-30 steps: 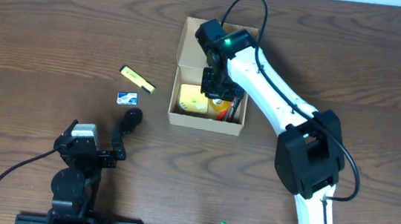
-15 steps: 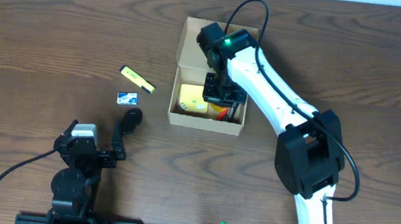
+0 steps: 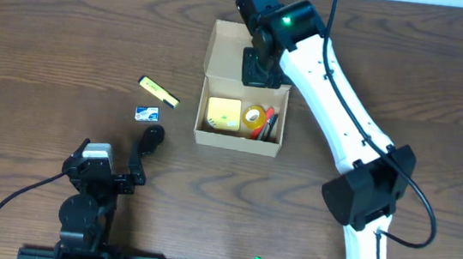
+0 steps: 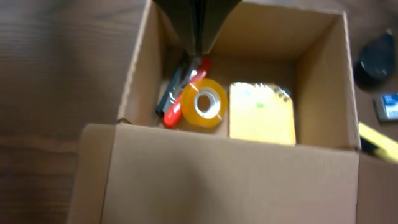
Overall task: Pack container
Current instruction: 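Open the right gripper and withdraw it to the right side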
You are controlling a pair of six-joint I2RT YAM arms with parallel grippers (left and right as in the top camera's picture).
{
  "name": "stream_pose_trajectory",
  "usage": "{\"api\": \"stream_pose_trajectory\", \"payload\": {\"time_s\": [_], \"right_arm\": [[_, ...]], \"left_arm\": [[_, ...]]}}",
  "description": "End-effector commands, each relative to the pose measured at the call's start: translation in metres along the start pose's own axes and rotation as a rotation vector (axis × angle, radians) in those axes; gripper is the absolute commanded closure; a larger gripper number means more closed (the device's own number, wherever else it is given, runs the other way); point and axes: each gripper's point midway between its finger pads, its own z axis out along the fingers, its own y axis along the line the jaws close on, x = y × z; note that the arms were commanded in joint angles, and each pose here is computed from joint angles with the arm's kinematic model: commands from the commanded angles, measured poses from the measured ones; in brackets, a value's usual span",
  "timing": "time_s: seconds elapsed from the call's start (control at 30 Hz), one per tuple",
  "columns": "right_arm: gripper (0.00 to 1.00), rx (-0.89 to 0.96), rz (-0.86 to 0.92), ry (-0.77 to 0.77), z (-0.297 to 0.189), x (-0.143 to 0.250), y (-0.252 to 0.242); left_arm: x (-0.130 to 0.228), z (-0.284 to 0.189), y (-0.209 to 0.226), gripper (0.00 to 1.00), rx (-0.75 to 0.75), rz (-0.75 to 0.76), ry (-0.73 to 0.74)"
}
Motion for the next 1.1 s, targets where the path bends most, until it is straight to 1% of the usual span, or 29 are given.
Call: {"api": "stream_pose_trajectory", "payload": {"time_s": [0.0,0.23,0.33,0.53,0.63,0.73,0.83,0.87,0.97,1.07], "right_arm": [[0.99,-0.004,-0.137,-0.081,-0.043,0.005,0.0],[0.98,0.077,-0.296,-0.114,-0.099,0.045,-0.014],[0.98,0.093,-0.333,-0.138,-0.12,0.062,-0.02],[0.99,0.092,-0.311,-0.158,-0.139,0.096,-0.051],[0.98,0.056,-0.27,-0.226,-0.145,0.113,-0.066],[0.99,0.023,-0.206,-0.292,-0.143,0.131,-0.083],[0.98,0.006,-0.078,-0.344,-0.132,0.151,-0.11],[0.99,0.006,-0.026,-0.35,-0.122,0.163,-0.124],[0.99,-0.018,0.031,-0.313,-0.093,0.187,-0.137],[0.99,-0.07,0.03,-0.243,-0.061,0.206,-0.136]], "left_arm": [[0.014,0.003,0.002,0.05,-0.009,-0.005,0.03],[0.014,0.003,0.002,0.05,-0.009,-0.005,0.03],[0.014,0.003,0.002,0.05,-0.009,-0.005,0.03],[0.014,0.003,0.002,0.05,-0.009,-0.005,0.031],[0.014,0.003,0.002,0.05,-0.009,-0.005,0.03],[0.014,0.003,0.002,0.05,-0.009,-0.005,0.031],[0.014,0.003,0.002,0.05,-0.009,-0.005,0.03],[0.014,0.003,0.002,0.05,-0.009,-0.005,0.03],[0.014,0.003,0.002,0.05,-0.009,-0.005,0.031],[0.014,0.003,0.002,0.05,-0.009,-0.005,0.03]]}}
